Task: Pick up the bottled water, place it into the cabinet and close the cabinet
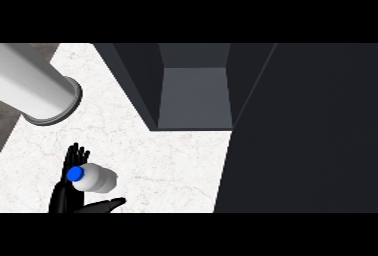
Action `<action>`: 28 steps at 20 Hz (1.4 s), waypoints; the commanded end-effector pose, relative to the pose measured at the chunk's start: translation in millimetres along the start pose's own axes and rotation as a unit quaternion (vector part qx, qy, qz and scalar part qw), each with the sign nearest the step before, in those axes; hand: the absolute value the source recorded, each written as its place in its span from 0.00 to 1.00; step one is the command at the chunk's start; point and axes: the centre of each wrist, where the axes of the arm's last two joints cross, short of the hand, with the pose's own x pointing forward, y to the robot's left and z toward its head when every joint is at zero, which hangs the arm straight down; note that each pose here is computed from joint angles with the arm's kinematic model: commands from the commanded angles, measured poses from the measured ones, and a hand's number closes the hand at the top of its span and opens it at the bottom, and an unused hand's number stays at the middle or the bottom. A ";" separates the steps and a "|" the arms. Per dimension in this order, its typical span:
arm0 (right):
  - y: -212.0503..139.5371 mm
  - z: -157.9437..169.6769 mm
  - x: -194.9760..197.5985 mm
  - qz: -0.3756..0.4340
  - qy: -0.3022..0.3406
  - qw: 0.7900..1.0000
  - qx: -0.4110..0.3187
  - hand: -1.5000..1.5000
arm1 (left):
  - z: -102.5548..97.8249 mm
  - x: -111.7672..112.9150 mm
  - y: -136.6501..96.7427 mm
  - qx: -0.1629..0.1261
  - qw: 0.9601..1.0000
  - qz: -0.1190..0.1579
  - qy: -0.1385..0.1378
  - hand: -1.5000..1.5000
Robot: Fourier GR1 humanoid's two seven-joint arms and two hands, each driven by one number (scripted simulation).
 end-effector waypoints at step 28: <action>-8.8 14.8 14.1 0.028 -0.028 0.999 -0.007 0.00 | 5.6 -67.6 -0.7 0.005 0.995 0.101 -0.022 1.00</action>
